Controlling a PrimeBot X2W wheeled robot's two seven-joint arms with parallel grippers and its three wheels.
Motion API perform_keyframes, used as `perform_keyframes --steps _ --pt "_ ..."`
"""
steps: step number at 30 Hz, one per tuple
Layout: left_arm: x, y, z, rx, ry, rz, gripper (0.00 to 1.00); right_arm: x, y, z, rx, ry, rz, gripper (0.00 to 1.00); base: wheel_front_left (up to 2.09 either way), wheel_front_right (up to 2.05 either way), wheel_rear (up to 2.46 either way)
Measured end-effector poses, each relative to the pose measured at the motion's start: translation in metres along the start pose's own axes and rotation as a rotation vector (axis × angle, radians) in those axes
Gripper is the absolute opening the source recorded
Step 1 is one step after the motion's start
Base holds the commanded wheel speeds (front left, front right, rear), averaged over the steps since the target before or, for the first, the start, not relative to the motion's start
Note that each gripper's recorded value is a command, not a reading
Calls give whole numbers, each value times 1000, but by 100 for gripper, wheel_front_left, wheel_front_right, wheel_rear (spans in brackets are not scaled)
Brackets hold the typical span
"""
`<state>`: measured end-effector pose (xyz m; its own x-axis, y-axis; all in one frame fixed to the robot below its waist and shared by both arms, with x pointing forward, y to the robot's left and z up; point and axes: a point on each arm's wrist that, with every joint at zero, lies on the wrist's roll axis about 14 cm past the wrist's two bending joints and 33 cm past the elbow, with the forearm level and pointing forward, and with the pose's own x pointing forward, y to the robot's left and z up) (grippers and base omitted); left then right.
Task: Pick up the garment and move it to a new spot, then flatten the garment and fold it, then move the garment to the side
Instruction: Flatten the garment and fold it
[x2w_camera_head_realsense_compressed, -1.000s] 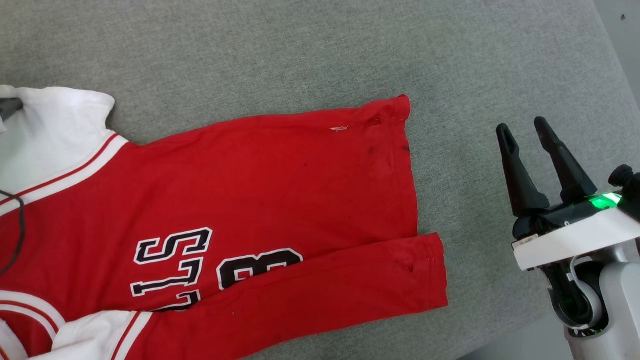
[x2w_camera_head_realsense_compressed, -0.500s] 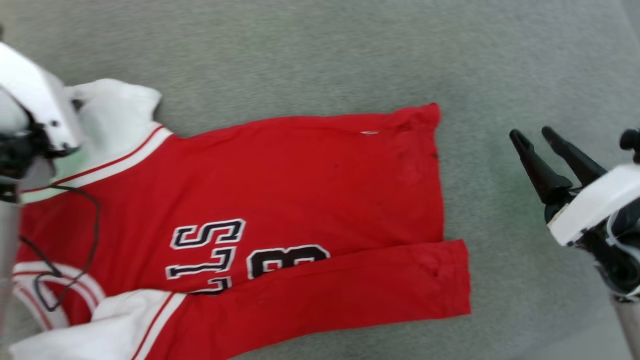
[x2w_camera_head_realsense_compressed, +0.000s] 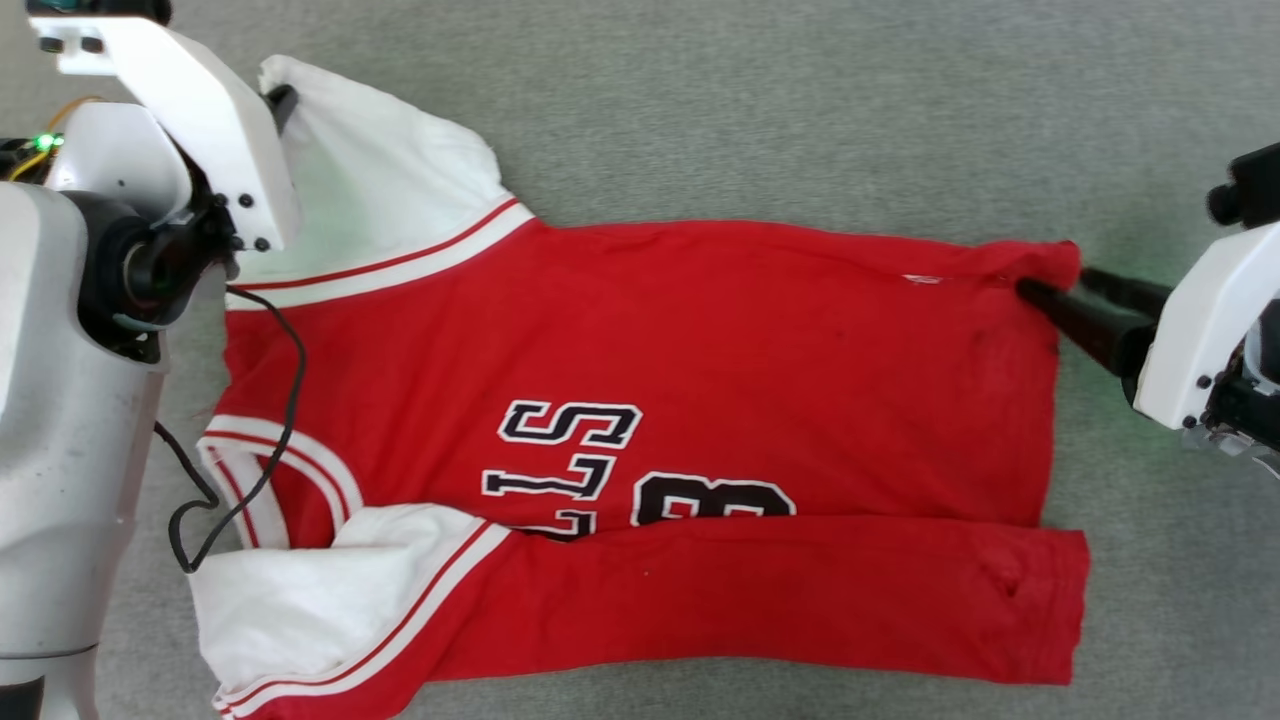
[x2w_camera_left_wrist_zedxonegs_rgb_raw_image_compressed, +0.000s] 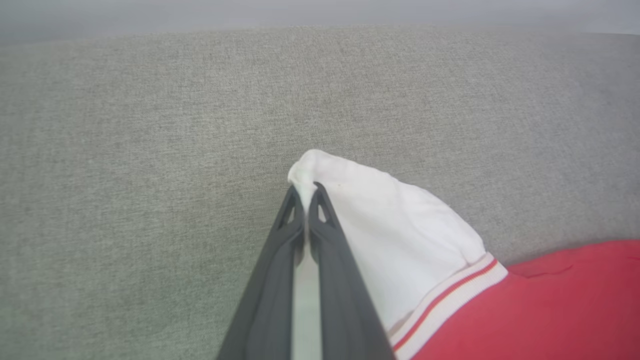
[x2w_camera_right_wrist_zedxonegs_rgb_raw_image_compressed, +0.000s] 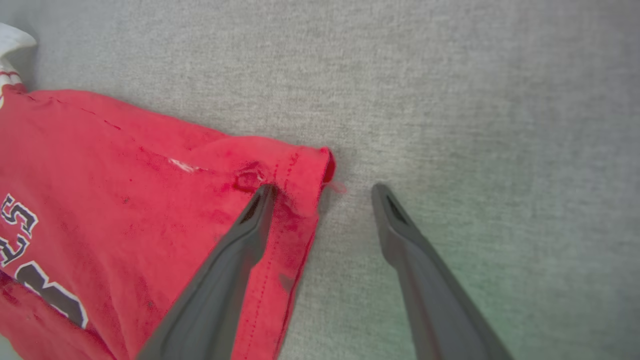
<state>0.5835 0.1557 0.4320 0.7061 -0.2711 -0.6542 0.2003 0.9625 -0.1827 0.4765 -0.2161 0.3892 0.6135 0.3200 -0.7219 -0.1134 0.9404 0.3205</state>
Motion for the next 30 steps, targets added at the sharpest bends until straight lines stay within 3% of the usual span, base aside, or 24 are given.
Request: perform_keyframes --steps 6,8,9,16,24,30 --pt "-6 12 -3 -6 -21 23 0 19 2 -17 -11 161 3 100 0 0 0" --pt "-8 14 -4 -9 -25 26 0 21 3 -19 -5 194 4 19 0 0 0" --pt "-9 15 -5 -13 -24 25 0 22 3 -19 -4 206 2 0 0 0 0" --pt "-17 16 -5 -19 -42 22 0 21 9 -11 -41 182 -3 0 0 0 0" --pt "-47 17 14 -9 -145 34 0 -8 12 45 -133 -70 -58 0 0 0 0" --pt "-84 18 18 -48 -241 36 0 -35 20 49 -120 -159 -58 0 0 0 0"
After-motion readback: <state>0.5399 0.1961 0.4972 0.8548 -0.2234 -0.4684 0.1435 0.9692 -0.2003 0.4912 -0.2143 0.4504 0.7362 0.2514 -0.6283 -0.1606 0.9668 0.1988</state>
